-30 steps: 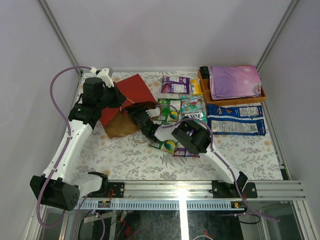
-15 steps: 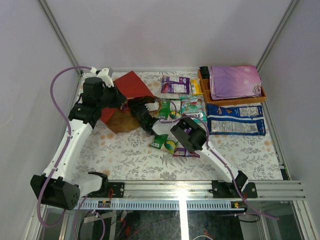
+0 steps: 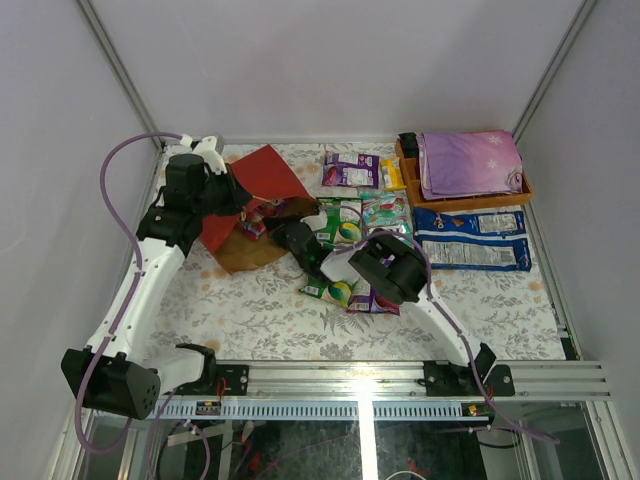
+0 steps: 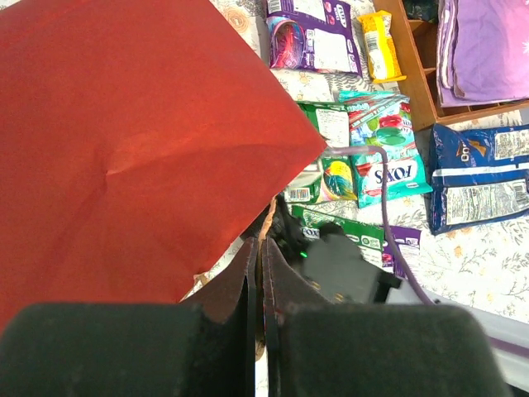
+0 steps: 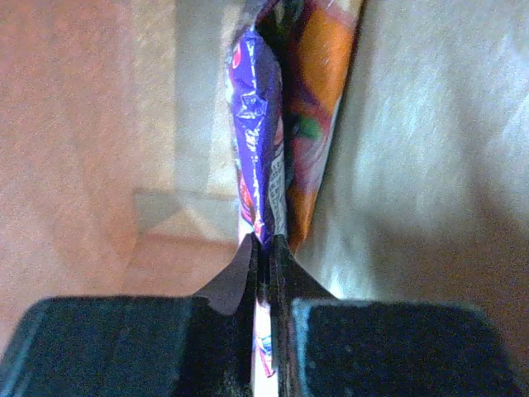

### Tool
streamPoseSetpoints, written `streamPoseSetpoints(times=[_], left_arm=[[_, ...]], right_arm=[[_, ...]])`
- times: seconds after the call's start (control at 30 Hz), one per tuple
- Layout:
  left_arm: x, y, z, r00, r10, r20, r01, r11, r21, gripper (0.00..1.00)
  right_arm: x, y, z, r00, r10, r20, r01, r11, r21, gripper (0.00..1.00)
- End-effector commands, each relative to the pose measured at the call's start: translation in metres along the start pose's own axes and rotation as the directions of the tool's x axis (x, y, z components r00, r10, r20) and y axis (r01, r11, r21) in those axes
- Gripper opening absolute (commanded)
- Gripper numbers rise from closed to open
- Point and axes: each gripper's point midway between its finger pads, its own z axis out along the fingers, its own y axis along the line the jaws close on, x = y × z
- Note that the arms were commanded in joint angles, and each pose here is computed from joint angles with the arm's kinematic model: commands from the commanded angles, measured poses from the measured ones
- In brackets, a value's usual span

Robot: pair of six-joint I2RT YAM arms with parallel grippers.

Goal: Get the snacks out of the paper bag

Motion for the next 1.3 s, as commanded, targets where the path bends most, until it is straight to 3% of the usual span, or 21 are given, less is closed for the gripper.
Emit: streamPoseSetpoints(times=[0.0, 0.1, 0.2, 0.3, 0.4, 0.6, 0.77, 0.93, 1.27], left_arm=[[-0.019, -0.013, -0.004, 0.999, -0.007, 0.044, 0.004, 0.998, 0.058, 0.0], [-0.014, -0.019, -0.001, 1.0, -0.012, 0.014, 0.011, 0.995, 0.1, 0.0], [-0.016, -0.012, -0.002, 0.999, -0.014, 0.029, 0.012, 0.998, 0.065, 0.0], [-0.016, -0.009, -0.001, 0.999, -0.014, 0.036, 0.012, 0.999, 0.05, 0.0], [-0.015, -0.007, 0.001, 0.999, -0.016, 0.03, 0.015, 0.999, 0.045, 0.0], [-0.015, -0.004, 0.003, 1.0, -0.014, 0.027, 0.014, 1.0, 0.027, 0.0], [-0.015, -0.002, 0.004, 1.0, -0.013, 0.028, 0.013, 1.0, 0.014, 0.0], [-0.015, 0.0, 0.005, 1.0, -0.013, 0.025, 0.013, 1.0, 0.007, 0.0], [-0.013, 0.003, 0.007, 1.0, -0.014, 0.018, 0.014, 1.0, -0.009, 0.0]], right_arm=[[-0.004, 0.127, -0.069, 0.995, 0.043, -0.095, -0.074, 0.931, -0.357, 0.0], [-0.017, 0.118, -0.101, 0.995, -0.011, -0.1, -0.024, 0.94, -0.34, 0.0], [-0.018, 0.116, -0.122, 0.977, -0.101, -0.186, 0.034, 0.942, -0.333, 0.0], [0.003, 0.104, -0.141, 0.898, -0.225, -0.378, 0.113, 0.948, -0.297, 0.0], [0.014, 0.105, -0.183, 0.811, -0.308, -0.497, 0.14, 0.928, -0.345, 0.0], [-0.024, 0.088, -0.25, 0.675, -0.543, -0.5, 0.423, 0.84, -0.34, 0.0], [-0.085, 0.083, -0.292, 0.644, -0.626, -0.439, 0.56, 0.777, -0.287, 0.0], [-0.134, 0.047, -0.32, 0.619, -0.662, -0.423, 0.671, 0.725, -0.151, 0.0], [-0.136, -0.039, -0.36, 0.625, -0.549, -0.556, 0.676, 0.736, 0.033, 0.0]])
